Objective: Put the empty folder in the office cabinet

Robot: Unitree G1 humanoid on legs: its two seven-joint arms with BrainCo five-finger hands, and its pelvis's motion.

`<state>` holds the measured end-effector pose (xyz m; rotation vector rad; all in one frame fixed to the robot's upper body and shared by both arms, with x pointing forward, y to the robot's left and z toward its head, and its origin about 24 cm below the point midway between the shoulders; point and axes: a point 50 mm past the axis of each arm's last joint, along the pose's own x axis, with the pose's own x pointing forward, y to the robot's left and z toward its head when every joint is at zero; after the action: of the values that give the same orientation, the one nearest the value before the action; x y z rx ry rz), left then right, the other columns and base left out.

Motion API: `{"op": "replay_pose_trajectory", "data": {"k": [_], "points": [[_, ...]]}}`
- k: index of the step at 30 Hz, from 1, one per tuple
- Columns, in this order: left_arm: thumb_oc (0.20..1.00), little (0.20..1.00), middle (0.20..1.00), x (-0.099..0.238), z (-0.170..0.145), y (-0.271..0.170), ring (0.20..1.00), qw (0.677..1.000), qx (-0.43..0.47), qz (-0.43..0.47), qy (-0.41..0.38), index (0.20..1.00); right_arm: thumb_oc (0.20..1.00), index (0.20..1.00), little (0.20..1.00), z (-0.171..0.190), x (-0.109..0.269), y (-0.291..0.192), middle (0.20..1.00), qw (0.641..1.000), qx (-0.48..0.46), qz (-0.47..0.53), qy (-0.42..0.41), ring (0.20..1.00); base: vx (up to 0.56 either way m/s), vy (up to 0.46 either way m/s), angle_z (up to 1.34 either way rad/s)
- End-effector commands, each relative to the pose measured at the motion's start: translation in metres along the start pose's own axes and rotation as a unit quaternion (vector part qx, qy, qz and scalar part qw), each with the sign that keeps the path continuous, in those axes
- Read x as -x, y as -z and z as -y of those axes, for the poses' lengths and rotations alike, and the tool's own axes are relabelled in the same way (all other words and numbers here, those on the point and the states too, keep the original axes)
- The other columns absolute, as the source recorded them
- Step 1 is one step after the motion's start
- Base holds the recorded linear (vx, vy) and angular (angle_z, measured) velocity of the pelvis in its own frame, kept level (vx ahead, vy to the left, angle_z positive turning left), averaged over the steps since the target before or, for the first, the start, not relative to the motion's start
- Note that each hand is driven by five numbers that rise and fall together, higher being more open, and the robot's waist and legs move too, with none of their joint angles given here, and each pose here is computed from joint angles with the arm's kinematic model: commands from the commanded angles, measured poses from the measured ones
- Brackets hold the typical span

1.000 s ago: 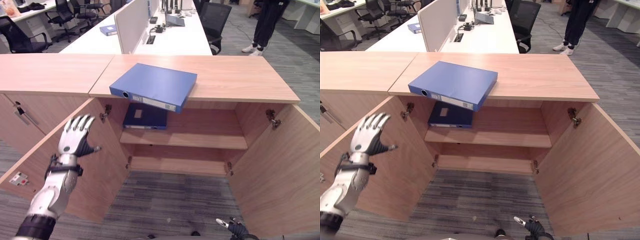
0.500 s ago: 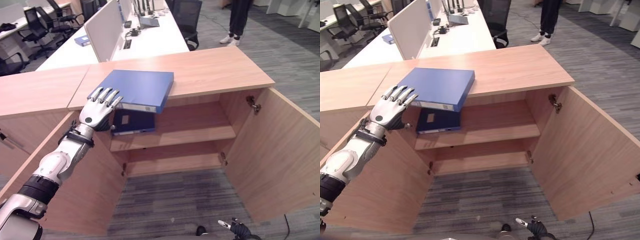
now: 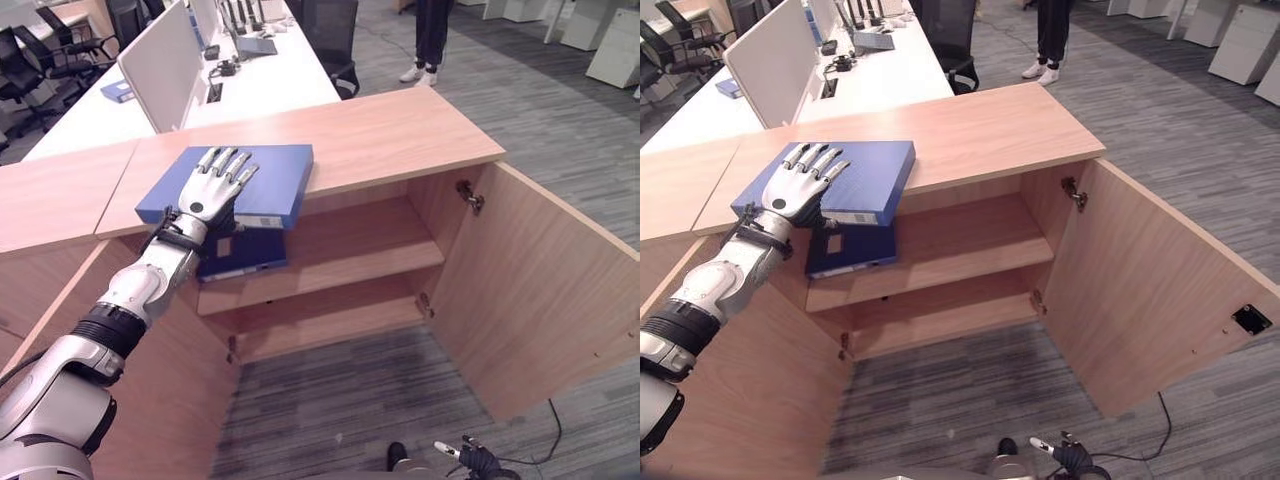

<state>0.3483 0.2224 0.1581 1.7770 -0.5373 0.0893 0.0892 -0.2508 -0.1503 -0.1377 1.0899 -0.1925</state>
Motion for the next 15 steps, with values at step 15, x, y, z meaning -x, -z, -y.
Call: {"op": "replay_pose_trajectory", "data": {"k": [15], "points": [[1.000,1.000,1.000,-0.023,-0.025,0.038,1.000,0.992,0.024,-0.110,-0.063,1.000,1.000,1.000,1.000,0.014,-0.004,-0.016,1.000,0.999,-0.003,0.023,0.028,1.000,0.01,0.007,-0.02]]}}
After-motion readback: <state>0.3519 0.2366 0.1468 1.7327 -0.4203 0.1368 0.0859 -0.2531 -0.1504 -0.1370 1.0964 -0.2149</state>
